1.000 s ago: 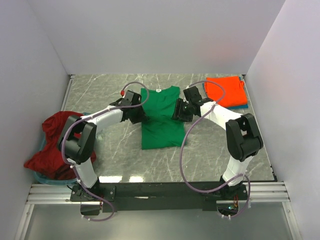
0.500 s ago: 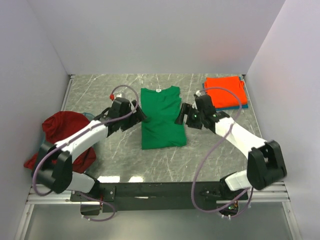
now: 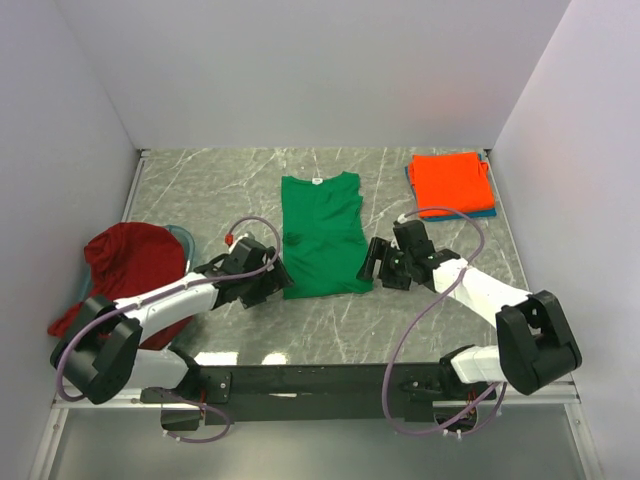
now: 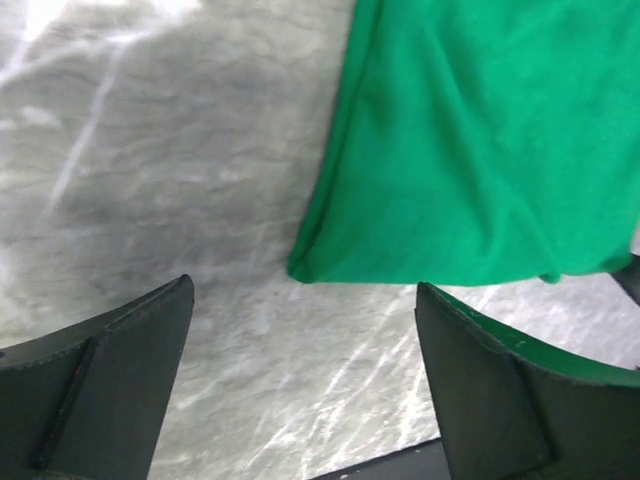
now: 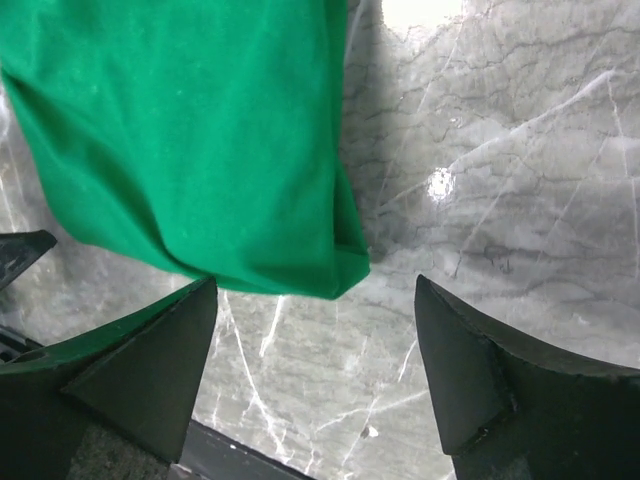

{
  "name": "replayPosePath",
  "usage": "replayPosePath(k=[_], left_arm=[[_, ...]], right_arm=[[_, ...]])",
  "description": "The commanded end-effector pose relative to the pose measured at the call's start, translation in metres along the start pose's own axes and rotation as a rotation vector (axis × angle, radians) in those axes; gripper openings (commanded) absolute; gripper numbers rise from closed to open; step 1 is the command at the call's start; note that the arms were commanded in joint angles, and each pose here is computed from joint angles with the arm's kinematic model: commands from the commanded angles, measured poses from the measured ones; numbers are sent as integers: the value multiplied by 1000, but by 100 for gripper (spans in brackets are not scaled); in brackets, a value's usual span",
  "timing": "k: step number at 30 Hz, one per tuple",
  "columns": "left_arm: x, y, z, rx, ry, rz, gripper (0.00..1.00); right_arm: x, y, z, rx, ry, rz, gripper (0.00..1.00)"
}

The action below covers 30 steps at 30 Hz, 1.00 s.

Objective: Fold and stack the t-shirts
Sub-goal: Fold the tshirt

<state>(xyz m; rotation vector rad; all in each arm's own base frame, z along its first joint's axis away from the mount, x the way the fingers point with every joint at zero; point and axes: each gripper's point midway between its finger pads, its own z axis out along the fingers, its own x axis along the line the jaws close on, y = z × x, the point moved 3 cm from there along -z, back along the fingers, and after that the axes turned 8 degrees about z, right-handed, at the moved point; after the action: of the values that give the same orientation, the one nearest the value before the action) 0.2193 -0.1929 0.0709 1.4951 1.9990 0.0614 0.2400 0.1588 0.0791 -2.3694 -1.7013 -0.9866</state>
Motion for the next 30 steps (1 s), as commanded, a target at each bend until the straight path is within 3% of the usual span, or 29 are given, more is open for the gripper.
replayPosePath(k=[1,6,12,23,30], left_arm=[[-22,8,0,-35,-88,-16,96],[-16,4,12,-9,-25,-18,75],[-16,-3,20,20,-20,-10,62],[-11,-14,30,54,0,-8,42],[-8,-20,32,67,9,-5,22]], right_arm=[[2,7,8,-36,7,18,85],[-8,2,20,-21,-28,49,79],[-12,-6,27,20,-32,63,63],[-24,-23,27,44,-45,71,46],[-31,-31,28,60,-73,82,43]])
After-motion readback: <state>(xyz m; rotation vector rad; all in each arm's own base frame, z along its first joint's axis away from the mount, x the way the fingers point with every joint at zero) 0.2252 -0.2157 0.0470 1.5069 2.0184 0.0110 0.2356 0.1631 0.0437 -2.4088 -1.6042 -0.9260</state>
